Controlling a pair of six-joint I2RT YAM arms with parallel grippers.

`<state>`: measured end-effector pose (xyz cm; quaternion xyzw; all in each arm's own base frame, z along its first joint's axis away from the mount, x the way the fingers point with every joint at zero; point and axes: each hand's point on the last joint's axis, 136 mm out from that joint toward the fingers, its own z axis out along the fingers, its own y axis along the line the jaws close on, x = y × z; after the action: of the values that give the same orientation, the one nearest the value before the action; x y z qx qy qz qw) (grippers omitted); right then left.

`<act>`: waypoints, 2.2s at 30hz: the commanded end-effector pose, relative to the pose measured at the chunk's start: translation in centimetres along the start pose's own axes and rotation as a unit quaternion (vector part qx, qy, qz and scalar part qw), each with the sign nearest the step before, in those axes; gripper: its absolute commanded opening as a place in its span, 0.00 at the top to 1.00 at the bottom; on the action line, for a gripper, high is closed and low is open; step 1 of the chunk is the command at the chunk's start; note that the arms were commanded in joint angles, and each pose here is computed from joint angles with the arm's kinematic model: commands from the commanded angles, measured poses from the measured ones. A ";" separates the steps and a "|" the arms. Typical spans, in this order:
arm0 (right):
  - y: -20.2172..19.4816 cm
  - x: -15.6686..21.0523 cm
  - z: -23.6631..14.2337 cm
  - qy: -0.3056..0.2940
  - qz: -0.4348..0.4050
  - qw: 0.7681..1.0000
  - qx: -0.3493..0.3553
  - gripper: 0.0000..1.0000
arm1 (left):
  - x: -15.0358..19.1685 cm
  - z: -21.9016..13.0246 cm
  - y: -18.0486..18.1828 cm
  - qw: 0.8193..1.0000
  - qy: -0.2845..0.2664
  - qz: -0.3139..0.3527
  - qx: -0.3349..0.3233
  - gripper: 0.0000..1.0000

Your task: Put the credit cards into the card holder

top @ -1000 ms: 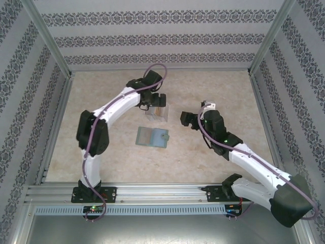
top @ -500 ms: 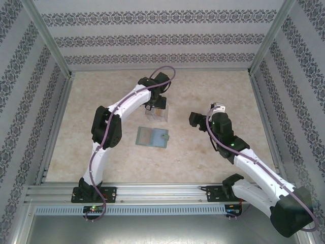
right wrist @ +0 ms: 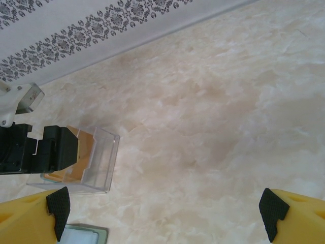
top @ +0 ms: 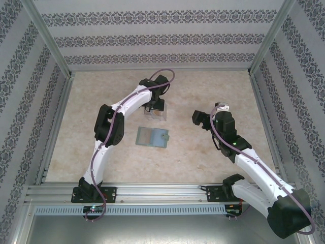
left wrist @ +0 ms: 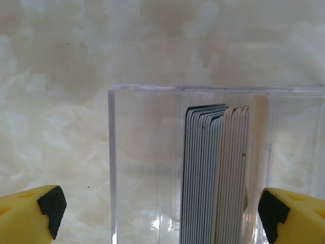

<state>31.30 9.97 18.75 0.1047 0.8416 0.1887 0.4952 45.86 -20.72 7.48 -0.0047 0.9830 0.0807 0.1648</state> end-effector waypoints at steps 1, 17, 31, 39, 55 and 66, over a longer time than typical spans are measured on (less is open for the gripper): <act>-0.1 -0.2 -0.4 -0.004 0.008 1.000 -0.002 0.02 | 0.4 -0.5 2.7 0.999 0.005 -0.016 -0.032 0.01; -0.1 0.0 -0.1 0.012 0.012 1.000 0.000 0.02 | -0.5 -1.6 3.1 1.000 -0.003 -0.015 -0.015 0.01; -0.4 -0.3 -0.2 0.008 0.019 1.000 0.007 0.02 | -0.2 -1.8 6.1 0.997 0.012 0.014 -0.077 0.01; -1.3 -0.5 -0.6 -0.005 0.028 0.999 0.026 0.02 | -0.9 -3.7 7.7 0.995 -0.013 -0.008 -0.099 0.13; -1.8 -0.2 -0.6 -0.007 0.033 0.999 0.037 0.02 | -0.4 -3.6 6.4 0.998 -0.001 -0.009 -0.058 0.42; -2.2 -0.1 -0.8 -0.010 0.034 0.998 0.043 0.02 | 0.2 -3.6 5.0 1.000 0.008 -0.011 -0.015 0.74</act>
<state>30.85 8.77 18.55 0.1403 0.8417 0.1819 0.4886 44.75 -16.99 9.69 -0.0127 0.9837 0.1032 0.1467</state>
